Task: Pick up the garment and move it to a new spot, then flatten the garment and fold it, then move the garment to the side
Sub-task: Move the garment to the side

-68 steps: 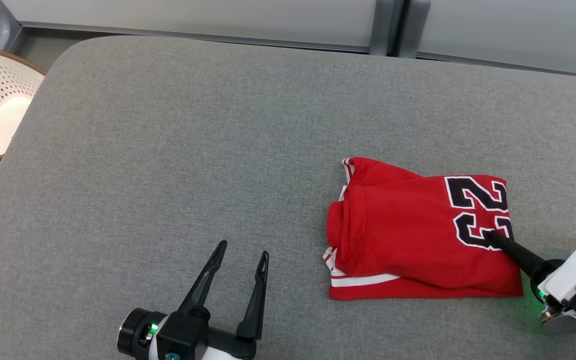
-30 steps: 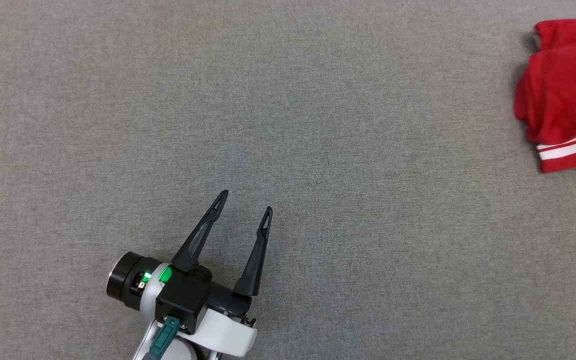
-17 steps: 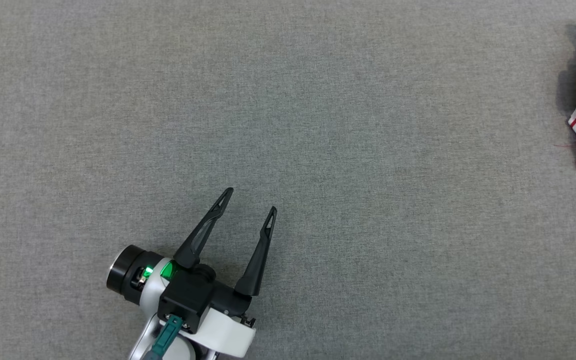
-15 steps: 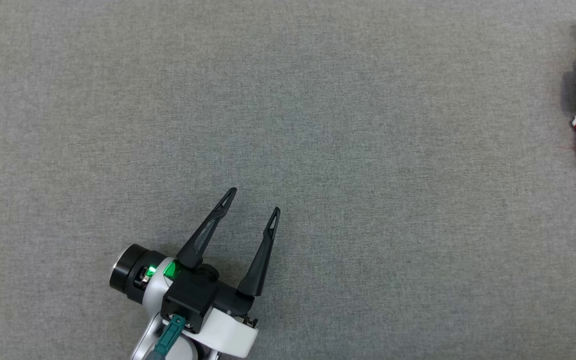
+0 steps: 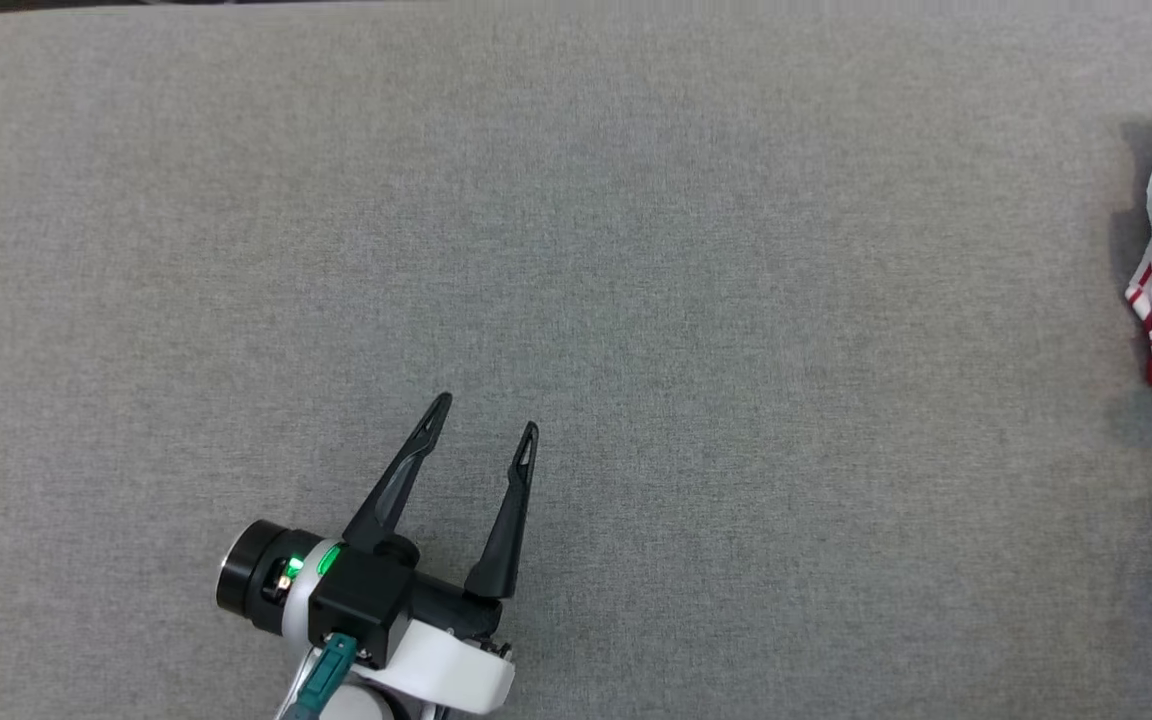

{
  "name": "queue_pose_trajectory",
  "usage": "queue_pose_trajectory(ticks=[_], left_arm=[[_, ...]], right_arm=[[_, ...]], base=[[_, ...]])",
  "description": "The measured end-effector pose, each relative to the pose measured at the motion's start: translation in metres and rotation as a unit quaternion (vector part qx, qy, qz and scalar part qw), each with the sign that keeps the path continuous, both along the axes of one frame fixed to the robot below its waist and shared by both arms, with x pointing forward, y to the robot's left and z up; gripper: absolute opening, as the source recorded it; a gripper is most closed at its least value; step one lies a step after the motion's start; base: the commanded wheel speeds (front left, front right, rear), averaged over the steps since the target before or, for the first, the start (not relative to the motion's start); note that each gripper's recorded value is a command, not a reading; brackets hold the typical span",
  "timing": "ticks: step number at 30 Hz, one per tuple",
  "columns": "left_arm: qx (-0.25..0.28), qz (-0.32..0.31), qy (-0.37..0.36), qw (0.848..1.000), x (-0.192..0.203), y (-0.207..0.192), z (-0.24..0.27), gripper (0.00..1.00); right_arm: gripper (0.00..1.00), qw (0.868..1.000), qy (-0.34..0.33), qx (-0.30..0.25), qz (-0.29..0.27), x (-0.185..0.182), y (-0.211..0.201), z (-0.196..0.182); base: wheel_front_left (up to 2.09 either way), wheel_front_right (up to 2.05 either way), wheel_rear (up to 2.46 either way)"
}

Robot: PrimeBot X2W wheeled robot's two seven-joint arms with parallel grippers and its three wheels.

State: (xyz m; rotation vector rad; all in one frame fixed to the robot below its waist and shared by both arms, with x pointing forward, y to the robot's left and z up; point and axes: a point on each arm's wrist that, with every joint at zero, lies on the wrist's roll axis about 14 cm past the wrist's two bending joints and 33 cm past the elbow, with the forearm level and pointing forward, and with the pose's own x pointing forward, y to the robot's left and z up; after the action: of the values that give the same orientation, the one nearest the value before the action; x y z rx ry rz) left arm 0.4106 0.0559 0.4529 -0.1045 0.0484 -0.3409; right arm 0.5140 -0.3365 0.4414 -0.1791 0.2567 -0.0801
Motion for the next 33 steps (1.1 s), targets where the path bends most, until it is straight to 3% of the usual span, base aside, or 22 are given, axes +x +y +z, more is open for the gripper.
queue_pose_trajectory(ticks=[4, 5, 7, 14, 20, 26, 33], left_arm=[[-0.010, 0.025, -0.004, 1.000, -0.013, 0.011, 0.012, 1.00], [-0.010, 0.025, -0.004, 1.000, -0.013, 0.011, 0.012, 1.00], [-0.016, 0.038, -0.008, 0.999, -0.020, 0.017, 0.019, 1.00], [-0.043, 0.115, -0.032, 0.992, -0.044, 0.052, 0.047, 1.00], [-0.070, 0.153, -0.063, 0.984, -0.068, 0.074, 0.071, 1.00], [-0.066, 0.149, -0.069, 0.984, -0.090, 0.076, 0.072, 1.00], [-0.057, 0.131, -0.067, 0.987, -0.097, 0.069, 0.069, 1.00]], right_arm=[[1.00, 0.996, -0.002, 0.091, 0.021, -0.046, 0.078, -0.032], [1.00, 0.996, -0.002, 0.091, 0.021, -0.046, 0.078, -0.032], [1.00, 0.992, -0.005, 0.117, 0.045, -0.065, 0.116, -0.034], [1.00, 0.978, -0.090, 0.142, 0.124, -0.107, 0.191, 0.021], [1.00, 0.967, -0.160, 0.141, 0.137, -0.148, 0.200, 0.065], [1.00, 0.969, -0.160, 0.141, 0.125, -0.185, 0.195, 0.063], [1.00, 0.968, -0.179, 0.143, 0.106, -0.200, 0.184, 0.072]], base=[[0.00, 0.00, 0.00], [0.00, 0.00, 0.00], [0.00, 0.00, 0.00], [0.00, 0.00, 0.00], [0.00, 0.00, 0.00], [0.00, 0.00, 0.00], [0.00, 0.00, 0.00]])
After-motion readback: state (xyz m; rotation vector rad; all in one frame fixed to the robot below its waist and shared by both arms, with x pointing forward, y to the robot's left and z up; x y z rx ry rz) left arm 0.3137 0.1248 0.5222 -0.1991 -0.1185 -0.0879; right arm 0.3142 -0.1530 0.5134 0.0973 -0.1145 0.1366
